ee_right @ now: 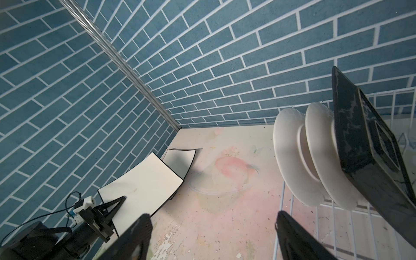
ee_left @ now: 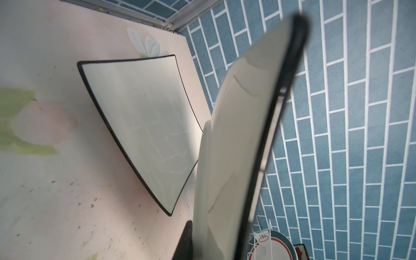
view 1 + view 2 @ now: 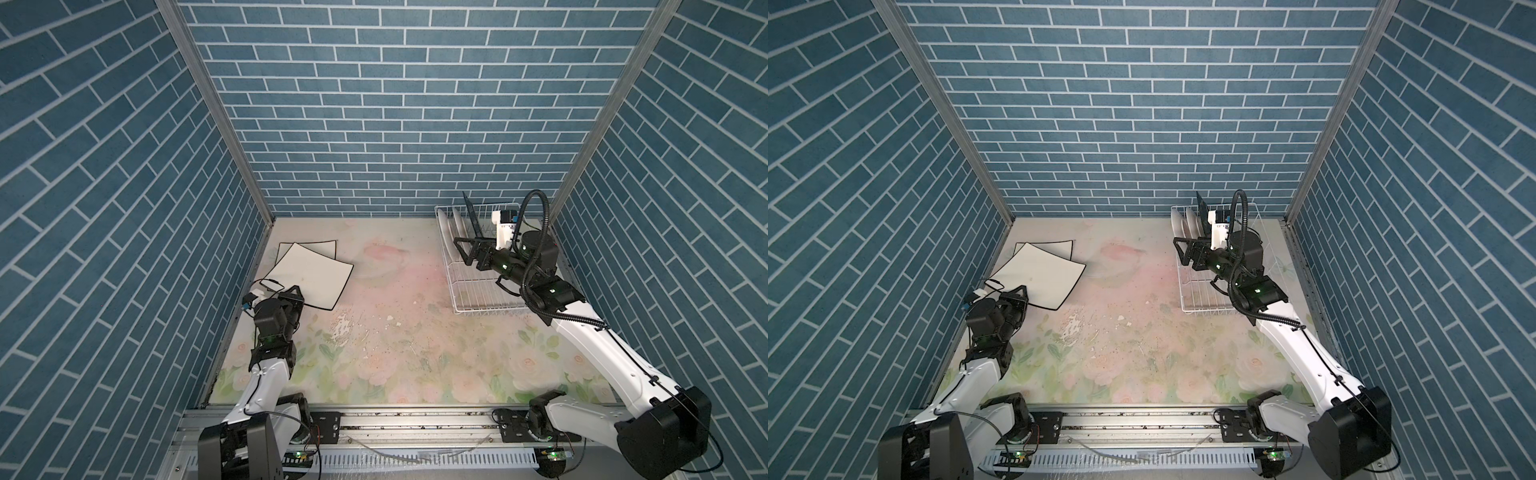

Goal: Unload the plates from the dish rack
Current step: Place the plate on the plate.

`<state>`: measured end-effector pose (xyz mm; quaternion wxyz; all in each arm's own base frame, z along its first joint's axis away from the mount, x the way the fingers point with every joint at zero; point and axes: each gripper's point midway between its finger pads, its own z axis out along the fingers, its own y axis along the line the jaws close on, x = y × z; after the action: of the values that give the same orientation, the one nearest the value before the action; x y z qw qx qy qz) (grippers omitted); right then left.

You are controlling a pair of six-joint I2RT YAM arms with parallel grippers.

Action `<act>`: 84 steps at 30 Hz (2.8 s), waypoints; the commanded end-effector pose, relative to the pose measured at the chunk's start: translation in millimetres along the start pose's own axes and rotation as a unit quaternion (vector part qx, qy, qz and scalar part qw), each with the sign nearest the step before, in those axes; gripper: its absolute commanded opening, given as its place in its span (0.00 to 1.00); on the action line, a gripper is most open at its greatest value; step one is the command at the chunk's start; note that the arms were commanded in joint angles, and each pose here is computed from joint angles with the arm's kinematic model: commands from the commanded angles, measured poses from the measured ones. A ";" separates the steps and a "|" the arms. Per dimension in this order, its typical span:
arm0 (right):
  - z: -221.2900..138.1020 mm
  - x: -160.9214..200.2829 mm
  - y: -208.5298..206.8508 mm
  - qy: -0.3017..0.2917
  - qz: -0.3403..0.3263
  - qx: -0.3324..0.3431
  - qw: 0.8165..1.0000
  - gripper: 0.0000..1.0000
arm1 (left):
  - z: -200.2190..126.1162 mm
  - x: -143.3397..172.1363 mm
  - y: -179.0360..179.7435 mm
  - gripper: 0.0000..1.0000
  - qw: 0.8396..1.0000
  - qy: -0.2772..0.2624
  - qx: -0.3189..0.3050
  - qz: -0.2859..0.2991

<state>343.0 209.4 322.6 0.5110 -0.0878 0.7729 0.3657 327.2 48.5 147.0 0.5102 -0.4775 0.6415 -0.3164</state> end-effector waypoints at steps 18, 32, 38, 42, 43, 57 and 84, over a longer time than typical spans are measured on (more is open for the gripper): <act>-5.8 26.5 -18.1 0.035 -0.025 0.020 0.999 0.87 | 11.7 -59.2 -30.7 0.00 0.987 -0.130 0.083 -0.052; -5.0 28.0 -29.0 0.042 -0.017 0.030 0.999 0.87 | 49.7 -69.2 -26.7 0.00 0.985 -0.137 0.076 -0.072; -2.1 25.3 -32.4 0.045 -0.014 0.028 0.999 0.87 | 66.2 -67.9 -22.8 0.00 0.987 -0.126 0.067 -0.079; -1.1 23.6 -34.9 0.045 -0.012 0.028 0.999 0.87 | 76.5 -66.5 -23.4 0.00 0.987 -0.118 0.072 -0.082; -0.8 23.7 -35.6 0.047 -0.011 0.028 0.998 0.87 | 78.7 -66.0 -21.5 0.00 0.987 -0.117 0.071 -0.083; 2.1 18.7 -41.3 0.053 0.000 0.028 0.998 0.86 | 101.0 -54.6 -3.1 0.12 0.986 -0.095 0.073 -0.113; -4.2 15.3 -43.5 0.053 0.003 0.035 0.998 0.86 | 93.7 -42.8 31.1 0.91 0.991 -0.039 -0.117 -0.055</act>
<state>353.9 179.0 263.0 0.4434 -0.0684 0.8297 0.3320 411.2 99.9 102.0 0.4548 -0.5872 0.6058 -0.2851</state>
